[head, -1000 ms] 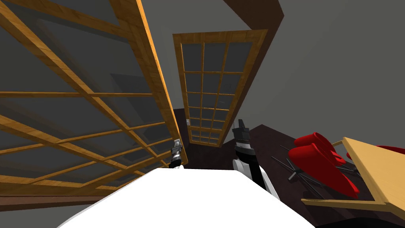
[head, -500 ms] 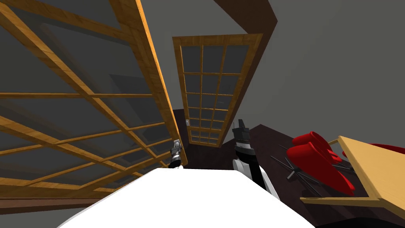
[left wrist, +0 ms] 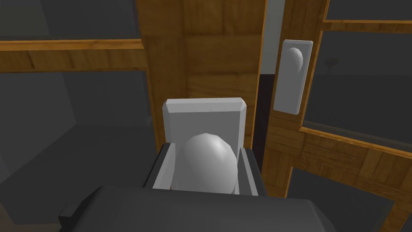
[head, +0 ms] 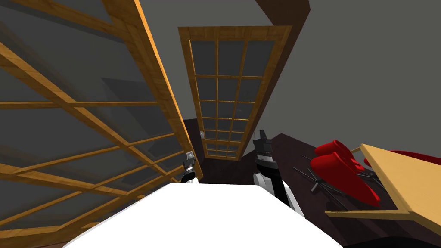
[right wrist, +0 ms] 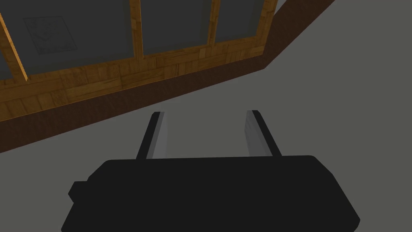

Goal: Push the door open

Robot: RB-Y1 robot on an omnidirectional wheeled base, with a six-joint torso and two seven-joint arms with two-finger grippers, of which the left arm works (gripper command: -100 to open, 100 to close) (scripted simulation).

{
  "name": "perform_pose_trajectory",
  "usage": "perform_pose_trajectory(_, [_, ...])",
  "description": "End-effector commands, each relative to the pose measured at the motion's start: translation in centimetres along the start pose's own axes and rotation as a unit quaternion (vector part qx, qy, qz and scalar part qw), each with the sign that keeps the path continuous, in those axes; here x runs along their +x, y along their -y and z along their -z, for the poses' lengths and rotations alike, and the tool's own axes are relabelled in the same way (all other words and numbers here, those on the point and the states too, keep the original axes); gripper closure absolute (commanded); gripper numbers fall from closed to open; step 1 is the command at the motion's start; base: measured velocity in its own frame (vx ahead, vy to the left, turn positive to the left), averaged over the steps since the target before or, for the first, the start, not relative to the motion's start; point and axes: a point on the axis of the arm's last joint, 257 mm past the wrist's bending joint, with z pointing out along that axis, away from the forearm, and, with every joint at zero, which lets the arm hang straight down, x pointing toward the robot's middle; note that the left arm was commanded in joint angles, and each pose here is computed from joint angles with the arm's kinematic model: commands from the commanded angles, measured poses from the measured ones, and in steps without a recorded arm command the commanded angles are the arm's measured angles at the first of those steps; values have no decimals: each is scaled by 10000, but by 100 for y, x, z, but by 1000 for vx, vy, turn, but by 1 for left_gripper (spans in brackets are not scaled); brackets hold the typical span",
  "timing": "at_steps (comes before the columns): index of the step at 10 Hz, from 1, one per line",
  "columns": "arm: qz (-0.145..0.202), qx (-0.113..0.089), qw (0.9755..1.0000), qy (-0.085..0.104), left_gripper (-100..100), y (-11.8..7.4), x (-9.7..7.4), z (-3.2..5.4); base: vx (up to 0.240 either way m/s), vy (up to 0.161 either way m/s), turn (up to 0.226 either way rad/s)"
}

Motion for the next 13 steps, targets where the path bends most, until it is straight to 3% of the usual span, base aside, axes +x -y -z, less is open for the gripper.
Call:
perform_pose_trajectory(1, [-64,253,9996,-76,100,252,26,-35,90,37,-70])
perform_pose_trajectory(4, [-110,566,9983,-107,100,503,42,-101,94,39,-59])
perform_pose_trajectory(6, [-110,566,9983,-107,100,503,42,-101,39,37,-3])
perform_pose_trajectory(9, [-143,913,9956,-131,100,765,59,-153,53,25,-76])
perform_pose_trajectory(10, [-143,913,9956,-131,100,765,59,-153,58,29,-57])
perform_pose_trajectory(13, [-154,1157,9931,-141,100,939,67,-175,62,35,-32])
